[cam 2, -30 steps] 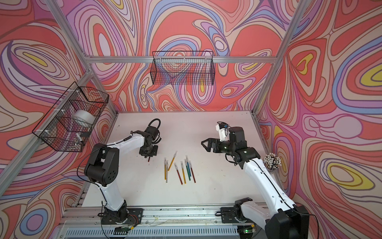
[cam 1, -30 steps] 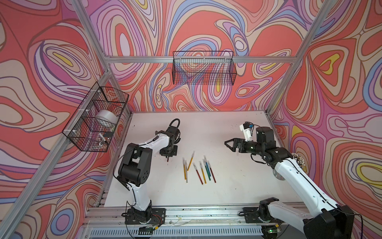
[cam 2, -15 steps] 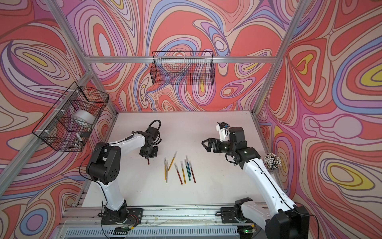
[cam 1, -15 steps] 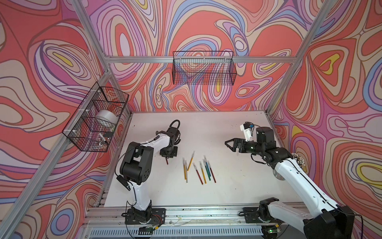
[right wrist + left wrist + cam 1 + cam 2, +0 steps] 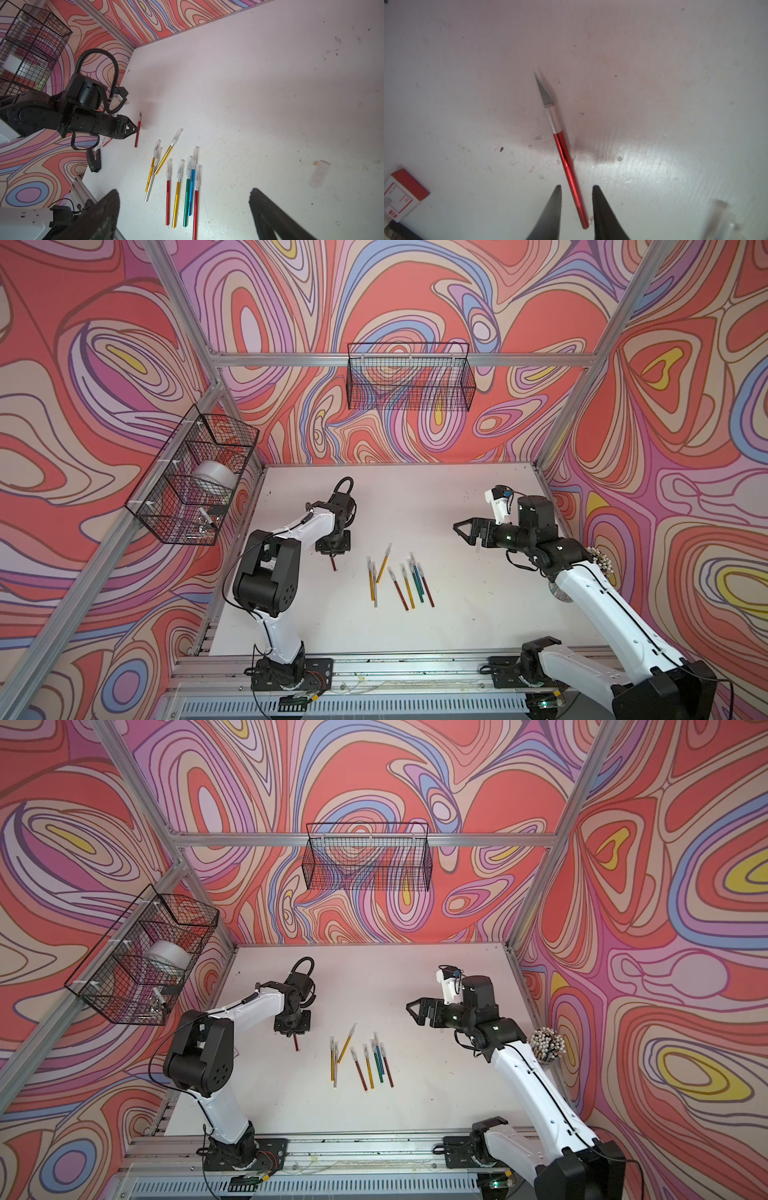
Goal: Remove protective caps from carving knives
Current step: Place the carving knife at the center of the board.
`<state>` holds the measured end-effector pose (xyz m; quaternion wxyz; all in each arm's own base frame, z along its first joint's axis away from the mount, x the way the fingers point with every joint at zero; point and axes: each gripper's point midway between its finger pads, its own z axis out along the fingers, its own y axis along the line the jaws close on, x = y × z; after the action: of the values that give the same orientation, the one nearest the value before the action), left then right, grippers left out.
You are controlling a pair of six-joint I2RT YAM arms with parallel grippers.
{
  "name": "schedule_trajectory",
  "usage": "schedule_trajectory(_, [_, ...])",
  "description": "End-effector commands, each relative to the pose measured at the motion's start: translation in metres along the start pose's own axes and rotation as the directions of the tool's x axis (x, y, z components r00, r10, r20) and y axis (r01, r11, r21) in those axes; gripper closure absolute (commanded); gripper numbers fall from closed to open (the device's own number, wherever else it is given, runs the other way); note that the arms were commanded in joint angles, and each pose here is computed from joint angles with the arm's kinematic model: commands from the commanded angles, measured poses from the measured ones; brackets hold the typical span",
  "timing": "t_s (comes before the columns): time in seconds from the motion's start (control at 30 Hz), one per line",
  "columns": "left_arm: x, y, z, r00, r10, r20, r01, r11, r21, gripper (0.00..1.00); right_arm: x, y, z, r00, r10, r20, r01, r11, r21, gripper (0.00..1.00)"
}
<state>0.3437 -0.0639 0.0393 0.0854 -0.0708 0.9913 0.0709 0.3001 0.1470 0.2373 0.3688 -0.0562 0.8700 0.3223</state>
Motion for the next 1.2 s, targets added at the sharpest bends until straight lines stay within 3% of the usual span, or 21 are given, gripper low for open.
schedule_trajectory(0.0, [0.009,0.01,0.007,0.998,-0.048,-0.043,0.046,0.998,-0.032,0.69,0.008,-0.001,-0.003,1.0,0.008,-0.005,-0.008,1.0,0.007,0.02])
schedule_trajectory(0.2, [0.008,0.009,0.015,0.997,-0.056,-0.057,0.056,0.998,-0.008,0.66,0.009,-0.002,-0.002,1.0,0.01,-0.012,-0.01,1.0,0.009,0.02])
schedule_trajectory(0.57, [0.011,0.013,0.03,0.994,-0.07,-0.08,0.068,0.997,-0.032,0.69,0.009,-0.003,-0.001,1.0,0.009,-0.013,-0.009,1.0,0.016,0.02])
schedule_trajectory(0.8, [0.013,0.013,0.034,0.996,-0.049,-0.075,0.047,0.998,-0.033,0.76,0.009,-0.005,0.001,1.0,0.012,-0.017,-0.011,1.0,0.017,0.02])
schedule_trajectory(1.17, [0.01,-0.006,0.039,0.999,0.032,-0.044,-0.029,0.998,0.058,0.85,0.01,-0.005,-0.001,1.0,0.012,-0.014,-0.012,1.0,0.025,0.02])
